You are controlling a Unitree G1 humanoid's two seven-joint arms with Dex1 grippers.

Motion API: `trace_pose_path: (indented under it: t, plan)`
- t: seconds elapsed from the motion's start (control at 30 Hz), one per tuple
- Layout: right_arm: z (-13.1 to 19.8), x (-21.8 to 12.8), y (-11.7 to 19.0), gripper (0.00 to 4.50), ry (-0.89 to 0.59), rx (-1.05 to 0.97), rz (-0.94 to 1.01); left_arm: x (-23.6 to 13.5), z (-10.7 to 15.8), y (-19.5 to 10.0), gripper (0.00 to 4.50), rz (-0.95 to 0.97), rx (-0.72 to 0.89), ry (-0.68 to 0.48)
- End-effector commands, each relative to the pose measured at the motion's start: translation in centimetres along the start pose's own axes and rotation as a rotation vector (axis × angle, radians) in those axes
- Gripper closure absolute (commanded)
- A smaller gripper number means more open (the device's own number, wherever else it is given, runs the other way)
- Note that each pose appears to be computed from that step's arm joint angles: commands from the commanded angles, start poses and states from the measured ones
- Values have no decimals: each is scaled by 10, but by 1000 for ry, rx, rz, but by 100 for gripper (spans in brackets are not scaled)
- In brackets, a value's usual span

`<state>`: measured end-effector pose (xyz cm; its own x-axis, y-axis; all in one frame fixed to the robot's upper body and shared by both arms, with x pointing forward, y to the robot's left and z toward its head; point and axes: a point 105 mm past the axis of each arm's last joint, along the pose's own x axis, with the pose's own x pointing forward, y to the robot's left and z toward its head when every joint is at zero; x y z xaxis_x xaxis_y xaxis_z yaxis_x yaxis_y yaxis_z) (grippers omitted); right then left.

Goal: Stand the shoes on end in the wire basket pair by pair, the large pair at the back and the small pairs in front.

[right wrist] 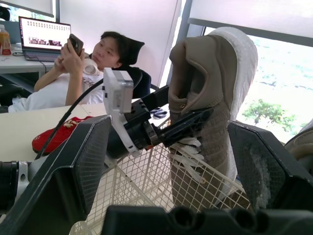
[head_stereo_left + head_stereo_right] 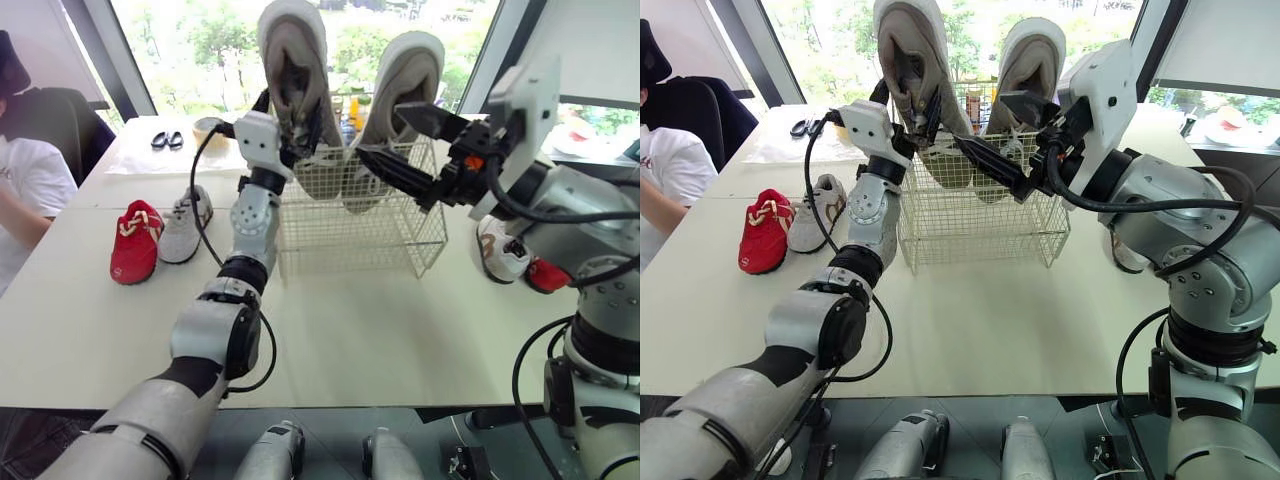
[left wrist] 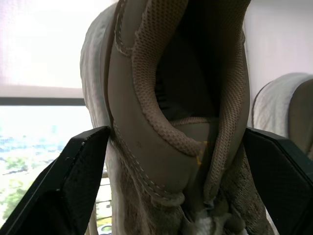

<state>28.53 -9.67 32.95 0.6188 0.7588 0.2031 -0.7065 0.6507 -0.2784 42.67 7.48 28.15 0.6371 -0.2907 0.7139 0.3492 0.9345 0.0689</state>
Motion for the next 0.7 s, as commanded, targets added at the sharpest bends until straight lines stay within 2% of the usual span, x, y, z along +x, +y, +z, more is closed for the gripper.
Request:
trace_pose_path:
  t: [0.03,0.13,0.37,0.43,0.53,0.7]
  plan:
    - [11,-5,2,42,-36,-37,-3,1,19,0,5,-64,-95,-50]
    - [11,-9,0,42,-33,-34,-17,-8,36,6,5,-126,-133,-29]
    - [7,-21,-18,42,-20,-11,-89,-32,71,14,5,-294,-260,193]
    - [2,-30,-31,42,1,-5,-139,-40,81,11,5,-361,-342,263]
    - [-16,-52,-63,42,88,-8,-265,-55,96,3,5,-489,-438,356]
    - [-55,-86,-102,42,299,-7,-444,-80,105,-14,5,-676,-481,498]
